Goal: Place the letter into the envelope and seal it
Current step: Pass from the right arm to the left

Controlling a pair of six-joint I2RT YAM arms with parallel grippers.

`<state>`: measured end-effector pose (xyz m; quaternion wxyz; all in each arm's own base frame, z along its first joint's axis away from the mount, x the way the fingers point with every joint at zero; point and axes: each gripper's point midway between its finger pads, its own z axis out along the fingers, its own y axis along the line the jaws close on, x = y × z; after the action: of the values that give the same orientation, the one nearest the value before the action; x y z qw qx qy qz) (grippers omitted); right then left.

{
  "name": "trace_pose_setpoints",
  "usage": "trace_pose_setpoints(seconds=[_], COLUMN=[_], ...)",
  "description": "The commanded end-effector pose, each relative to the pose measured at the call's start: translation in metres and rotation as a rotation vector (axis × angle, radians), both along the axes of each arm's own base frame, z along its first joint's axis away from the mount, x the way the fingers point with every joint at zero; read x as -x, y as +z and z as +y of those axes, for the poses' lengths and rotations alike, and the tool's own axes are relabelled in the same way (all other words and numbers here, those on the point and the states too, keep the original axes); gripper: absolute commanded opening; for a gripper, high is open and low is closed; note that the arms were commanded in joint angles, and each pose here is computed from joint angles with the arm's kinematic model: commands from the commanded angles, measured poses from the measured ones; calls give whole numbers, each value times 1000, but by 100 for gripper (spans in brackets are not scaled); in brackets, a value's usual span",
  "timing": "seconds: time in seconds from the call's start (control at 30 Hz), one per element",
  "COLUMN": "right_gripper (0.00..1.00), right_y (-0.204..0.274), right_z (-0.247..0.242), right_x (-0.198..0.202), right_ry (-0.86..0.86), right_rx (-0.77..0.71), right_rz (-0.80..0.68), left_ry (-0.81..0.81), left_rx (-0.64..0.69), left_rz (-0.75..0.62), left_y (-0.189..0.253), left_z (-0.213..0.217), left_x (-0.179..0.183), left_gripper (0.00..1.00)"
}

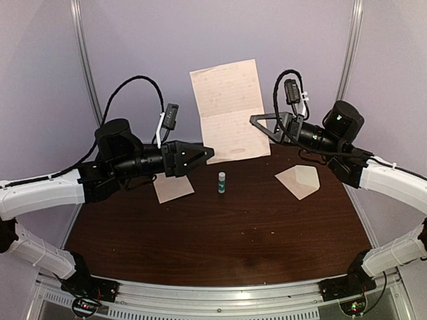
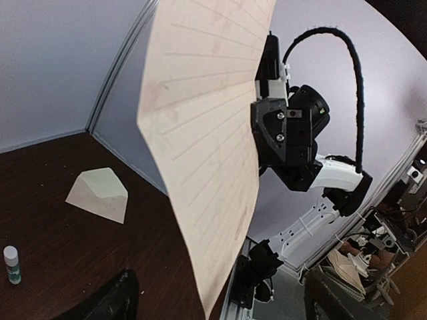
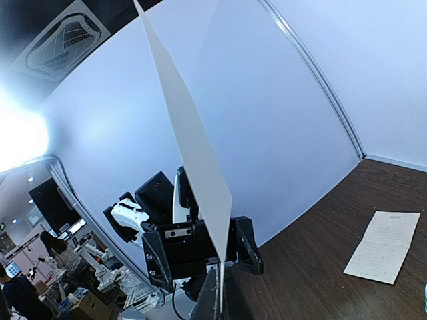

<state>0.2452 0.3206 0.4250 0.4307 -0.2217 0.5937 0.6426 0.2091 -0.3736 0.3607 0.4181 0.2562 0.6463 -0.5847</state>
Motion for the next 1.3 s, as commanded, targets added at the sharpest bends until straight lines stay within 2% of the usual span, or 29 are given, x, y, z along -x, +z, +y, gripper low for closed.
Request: trace_pose_setpoints(seconds=[0.0, 0.1, 0.27, 0.7, 0.9, 1.13, 1.2, 1.27], right_gripper=[0, 0, 0, 0, 0, 0, 0, 9], right_y=[8, 5, 1, -8, -8, -11, -11, -10], right_z=[-3, -2, 0, 5, 7, 9, 9, 8], right_x=[7, 8, 11, 16, 18, 19, 19, 18], right_ry=[9, 14, 34, 59, 68, 75, 75, 71], right_rx=[-41, -42, -39, -32, -31, -26, -26, -28], right_rz=[-16, -5, 5, 27, 25, 29, 30, 29], left_ry=[-72, -70, -35, 22, 56, 90, 91, 87], left_rx=[139, 156, 163, 183, 198, 200, 201, 199], left_rz=[-67, -61, -39, -14, 11, 42, 49, 55], left_y=[40, 42, 41, 40, 37, 34, 33, 32], left_z=[0, 1, 1, 1, 6, 10, 11, 11], left_x=[13, 12, 6, -8, -11, -17, -17, -17], left_gripper=[83, 73, 62, 44, 32, 15, 8, 0])
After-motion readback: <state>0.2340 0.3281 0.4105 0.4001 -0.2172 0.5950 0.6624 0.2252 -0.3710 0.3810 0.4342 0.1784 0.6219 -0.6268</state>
